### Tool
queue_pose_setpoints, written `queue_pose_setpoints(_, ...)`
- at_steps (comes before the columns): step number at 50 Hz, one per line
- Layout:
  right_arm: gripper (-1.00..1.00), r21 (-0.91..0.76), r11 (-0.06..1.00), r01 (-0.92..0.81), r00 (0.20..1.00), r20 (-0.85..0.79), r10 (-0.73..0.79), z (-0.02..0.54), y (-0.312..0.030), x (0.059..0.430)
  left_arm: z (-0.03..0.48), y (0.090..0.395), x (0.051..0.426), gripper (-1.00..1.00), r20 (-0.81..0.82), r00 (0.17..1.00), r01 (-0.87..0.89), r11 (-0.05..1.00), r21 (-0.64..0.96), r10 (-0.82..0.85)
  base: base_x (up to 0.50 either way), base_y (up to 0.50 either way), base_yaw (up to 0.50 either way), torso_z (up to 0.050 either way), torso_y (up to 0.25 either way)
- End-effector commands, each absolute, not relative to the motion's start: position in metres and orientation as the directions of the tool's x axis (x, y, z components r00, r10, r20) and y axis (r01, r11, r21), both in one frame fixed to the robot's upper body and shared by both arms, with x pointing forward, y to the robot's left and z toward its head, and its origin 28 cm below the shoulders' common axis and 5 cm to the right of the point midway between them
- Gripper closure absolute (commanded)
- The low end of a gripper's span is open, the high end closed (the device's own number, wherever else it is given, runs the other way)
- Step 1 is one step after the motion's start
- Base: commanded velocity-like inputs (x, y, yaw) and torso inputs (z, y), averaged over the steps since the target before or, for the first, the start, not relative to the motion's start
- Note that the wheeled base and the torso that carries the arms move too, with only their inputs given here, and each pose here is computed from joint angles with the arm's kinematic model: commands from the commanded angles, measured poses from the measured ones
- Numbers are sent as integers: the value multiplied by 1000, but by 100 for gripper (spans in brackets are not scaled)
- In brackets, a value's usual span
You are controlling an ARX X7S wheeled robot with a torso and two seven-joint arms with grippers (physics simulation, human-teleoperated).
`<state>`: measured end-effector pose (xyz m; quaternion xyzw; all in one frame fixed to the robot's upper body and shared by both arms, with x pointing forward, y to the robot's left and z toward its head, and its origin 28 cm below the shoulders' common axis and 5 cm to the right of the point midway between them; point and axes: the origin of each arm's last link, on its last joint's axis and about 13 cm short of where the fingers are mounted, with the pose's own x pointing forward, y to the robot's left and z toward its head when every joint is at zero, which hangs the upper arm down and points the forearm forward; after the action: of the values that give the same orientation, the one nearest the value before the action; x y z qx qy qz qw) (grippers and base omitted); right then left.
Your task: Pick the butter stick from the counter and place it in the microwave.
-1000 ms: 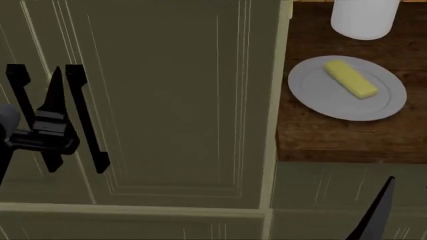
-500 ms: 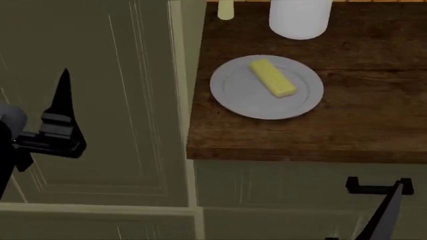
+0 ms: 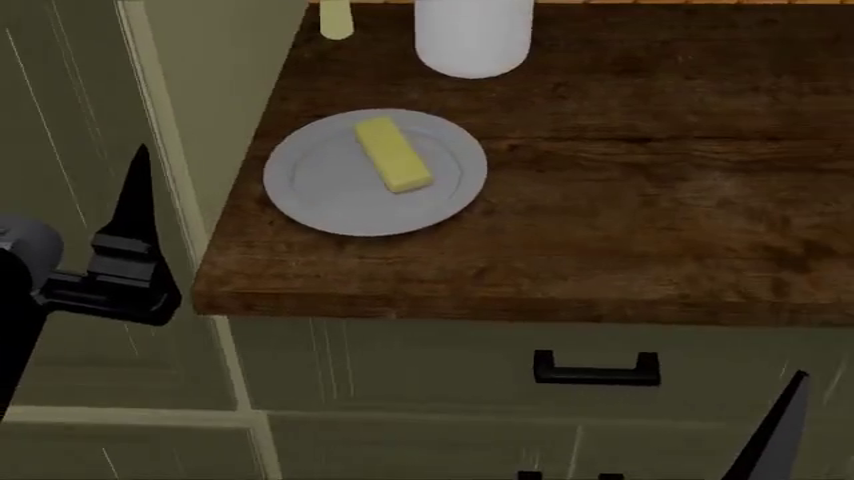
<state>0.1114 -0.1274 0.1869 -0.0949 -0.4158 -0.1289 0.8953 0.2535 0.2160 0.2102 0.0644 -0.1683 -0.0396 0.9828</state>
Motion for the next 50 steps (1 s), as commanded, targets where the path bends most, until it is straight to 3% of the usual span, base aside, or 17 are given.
queue_pose_setpoints(1,-100,-88,939,331,626,765,-149,187,-131,110,213,216,256,-100,338,937,53,991,126,-93,0,-500,0,0,0)
queue_pose_setpoints(22,-100,-104,937,334,631,763,-140,188,-129,113,213,218,256,-100,340,936,48,991,124,-88,0,-498,0,0,0)
queue_pose_setpoints(32,-100,-142,932,333,647,754,-116,187,-126,115,212,219,256,-100,340,936,45,991,123,-84,45,0,0,0,0)
queue_pose_setpoints(50,-100,-147,934,326,644,758,-106,188,-125,116,215,220,255,-100,347,934,44,992,122,-84,497,-1,0,0,0)
